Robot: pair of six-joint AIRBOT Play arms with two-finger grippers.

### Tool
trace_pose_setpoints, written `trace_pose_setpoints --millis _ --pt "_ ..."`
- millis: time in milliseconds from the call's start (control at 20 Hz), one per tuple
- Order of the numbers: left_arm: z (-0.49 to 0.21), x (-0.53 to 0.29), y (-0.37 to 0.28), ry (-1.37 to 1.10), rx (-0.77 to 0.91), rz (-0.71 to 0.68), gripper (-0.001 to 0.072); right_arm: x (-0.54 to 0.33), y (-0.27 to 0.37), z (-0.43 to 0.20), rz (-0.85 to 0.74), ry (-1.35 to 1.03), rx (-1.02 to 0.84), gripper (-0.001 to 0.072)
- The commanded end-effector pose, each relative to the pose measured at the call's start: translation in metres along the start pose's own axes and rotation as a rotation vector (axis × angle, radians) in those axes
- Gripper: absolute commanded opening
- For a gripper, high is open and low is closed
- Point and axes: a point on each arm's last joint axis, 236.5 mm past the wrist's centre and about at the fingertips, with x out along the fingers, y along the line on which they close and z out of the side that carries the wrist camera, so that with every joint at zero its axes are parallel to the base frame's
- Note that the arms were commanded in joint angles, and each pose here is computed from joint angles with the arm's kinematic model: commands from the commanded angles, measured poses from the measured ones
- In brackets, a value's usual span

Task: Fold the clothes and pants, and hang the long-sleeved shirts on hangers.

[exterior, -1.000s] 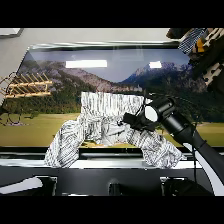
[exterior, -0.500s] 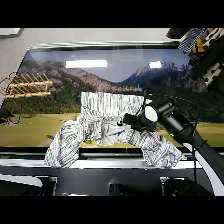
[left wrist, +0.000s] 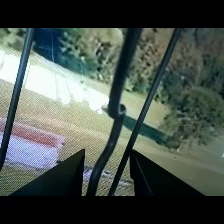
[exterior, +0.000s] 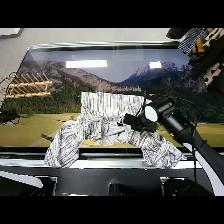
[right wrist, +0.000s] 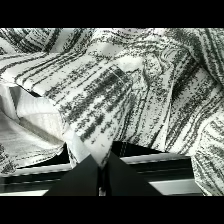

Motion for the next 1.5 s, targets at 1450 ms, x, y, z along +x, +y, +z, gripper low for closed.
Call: trace_pose_setpoints --millis 1450 --pt "0.044 -0.290 -0.247 -0.551 0.445 0.004 0.0013 -0.001 -0.015 0.018 -0.065 -0.074 -0.029 0.0030"
